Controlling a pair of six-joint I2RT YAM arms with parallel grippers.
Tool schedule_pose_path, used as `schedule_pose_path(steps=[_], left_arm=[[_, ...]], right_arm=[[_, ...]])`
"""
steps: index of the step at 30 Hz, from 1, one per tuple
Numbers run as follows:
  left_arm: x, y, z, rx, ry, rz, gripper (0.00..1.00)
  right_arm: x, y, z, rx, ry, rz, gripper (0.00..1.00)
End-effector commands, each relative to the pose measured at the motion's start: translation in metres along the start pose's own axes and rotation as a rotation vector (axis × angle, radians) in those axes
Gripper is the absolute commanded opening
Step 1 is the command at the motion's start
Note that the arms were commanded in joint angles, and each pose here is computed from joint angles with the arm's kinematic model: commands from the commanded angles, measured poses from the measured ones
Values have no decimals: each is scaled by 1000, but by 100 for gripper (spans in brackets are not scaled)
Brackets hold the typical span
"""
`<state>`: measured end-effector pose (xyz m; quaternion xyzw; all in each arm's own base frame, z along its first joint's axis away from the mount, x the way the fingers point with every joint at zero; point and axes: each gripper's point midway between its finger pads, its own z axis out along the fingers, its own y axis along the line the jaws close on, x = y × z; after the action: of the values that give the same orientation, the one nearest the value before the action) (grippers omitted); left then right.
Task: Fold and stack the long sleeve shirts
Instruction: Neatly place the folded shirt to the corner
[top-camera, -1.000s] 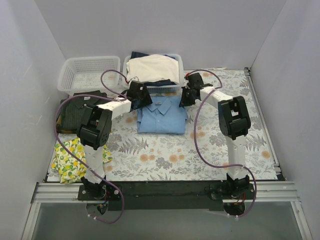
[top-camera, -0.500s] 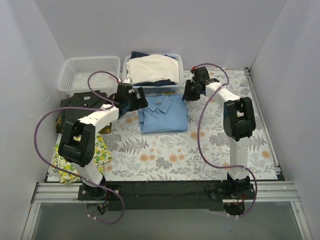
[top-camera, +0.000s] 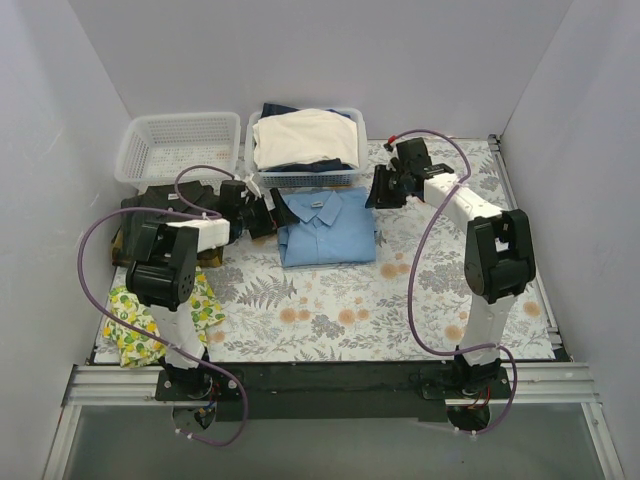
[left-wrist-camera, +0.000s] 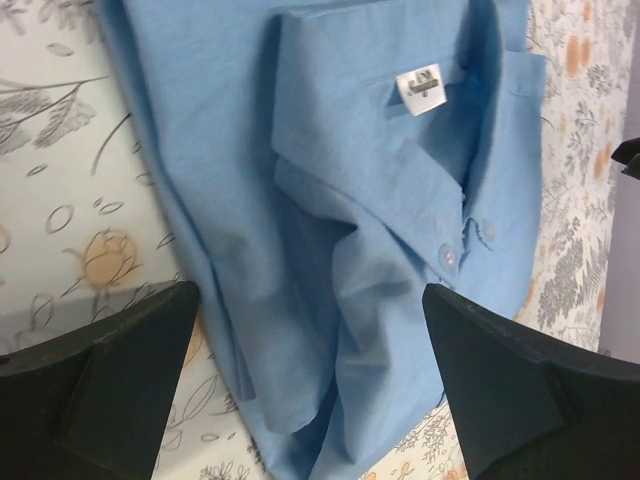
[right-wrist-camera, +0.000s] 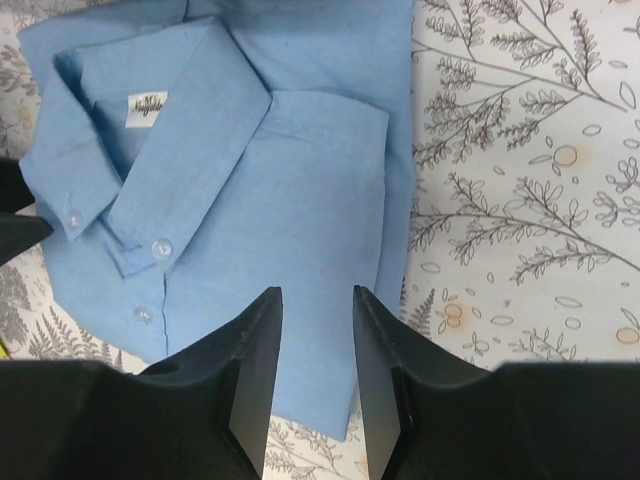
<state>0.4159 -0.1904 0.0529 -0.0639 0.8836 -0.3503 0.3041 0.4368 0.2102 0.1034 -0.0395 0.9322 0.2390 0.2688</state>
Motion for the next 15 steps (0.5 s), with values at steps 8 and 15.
schedule_pose_path(steps=[8,15], left_arm=[[55,50,14,-152,223,-20,82],[73,73,15,-325,294,63,56]], right_arm=[[-12,20,-24,-67,-50,-23,43],[16,24,3,-134,64,8,43]])
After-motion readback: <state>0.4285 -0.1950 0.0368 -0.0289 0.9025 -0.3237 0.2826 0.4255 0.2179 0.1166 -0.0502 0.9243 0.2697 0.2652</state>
